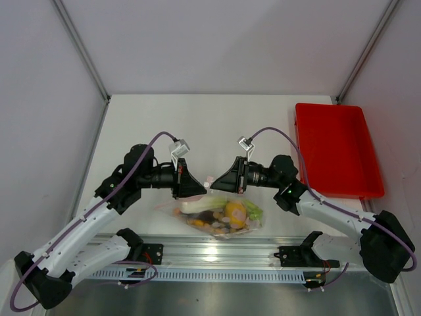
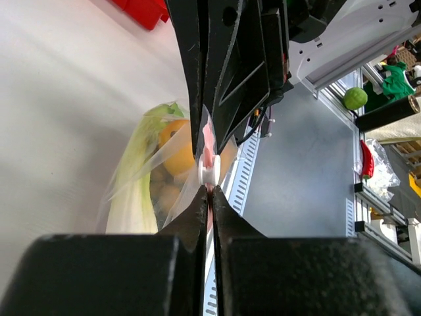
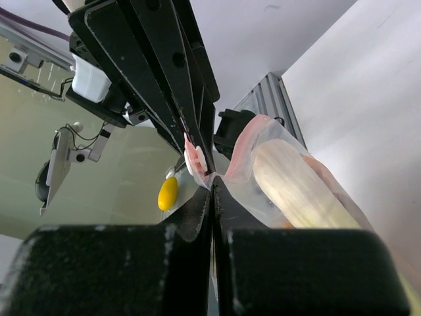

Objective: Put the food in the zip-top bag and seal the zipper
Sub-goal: Zip the zipper food storage bag at the center of the board.

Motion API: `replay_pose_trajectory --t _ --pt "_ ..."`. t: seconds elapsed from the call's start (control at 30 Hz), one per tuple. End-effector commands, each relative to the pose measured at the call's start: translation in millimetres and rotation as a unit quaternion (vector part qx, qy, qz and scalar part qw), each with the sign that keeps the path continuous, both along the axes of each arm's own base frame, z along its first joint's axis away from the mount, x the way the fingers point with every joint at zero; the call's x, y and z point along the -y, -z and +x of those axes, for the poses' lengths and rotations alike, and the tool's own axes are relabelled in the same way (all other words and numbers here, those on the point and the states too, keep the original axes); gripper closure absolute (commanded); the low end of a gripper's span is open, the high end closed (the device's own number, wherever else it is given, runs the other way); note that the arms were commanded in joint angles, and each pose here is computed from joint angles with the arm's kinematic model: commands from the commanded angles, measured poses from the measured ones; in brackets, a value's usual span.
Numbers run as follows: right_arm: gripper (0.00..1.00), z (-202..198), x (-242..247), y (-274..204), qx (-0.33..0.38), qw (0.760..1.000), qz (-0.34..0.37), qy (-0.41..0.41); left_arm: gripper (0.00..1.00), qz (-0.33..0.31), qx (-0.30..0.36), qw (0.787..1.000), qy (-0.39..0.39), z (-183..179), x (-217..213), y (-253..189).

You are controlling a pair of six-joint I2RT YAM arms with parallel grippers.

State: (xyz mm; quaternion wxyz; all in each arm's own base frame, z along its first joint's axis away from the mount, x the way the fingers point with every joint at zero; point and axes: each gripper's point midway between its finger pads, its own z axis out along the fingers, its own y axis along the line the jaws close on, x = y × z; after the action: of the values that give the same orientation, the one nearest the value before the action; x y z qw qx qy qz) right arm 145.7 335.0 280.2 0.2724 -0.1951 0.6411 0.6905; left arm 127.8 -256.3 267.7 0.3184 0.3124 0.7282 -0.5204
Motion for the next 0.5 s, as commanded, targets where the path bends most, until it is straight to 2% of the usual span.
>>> replay_pose_trajectory --t 0.0,0.13,0.23,0.33,0.47 --pt "1.0 2 -1 -38 0.052 0.998 0.03 0.008 0.99 0.011 0.001 1.0 0.003 -5 -4 6" --pt "1.0 1 -3 -28 0.074 0.997 -0.017 -0.006 0.99 0.005 0.02 1.0 0.001 -1 -3 -5" --pt "0.95 -2 -2 -28 0.083 0.996 -0.034 -0.018 0.99 0.001 0.028 1.0 0.0 1 -2 -11" --pt "0.78 -3 -2 -27 0.1 0.993 -0.055 -0.028 0.99 0.001 0.031 1.0 -0.002 4 0 -14" --pt "0.69 -2 2 -29 0.109 0.992 -0.059 -0.035 0.99 -0.004 0.034 0.999 -0.008 6 1 -18"
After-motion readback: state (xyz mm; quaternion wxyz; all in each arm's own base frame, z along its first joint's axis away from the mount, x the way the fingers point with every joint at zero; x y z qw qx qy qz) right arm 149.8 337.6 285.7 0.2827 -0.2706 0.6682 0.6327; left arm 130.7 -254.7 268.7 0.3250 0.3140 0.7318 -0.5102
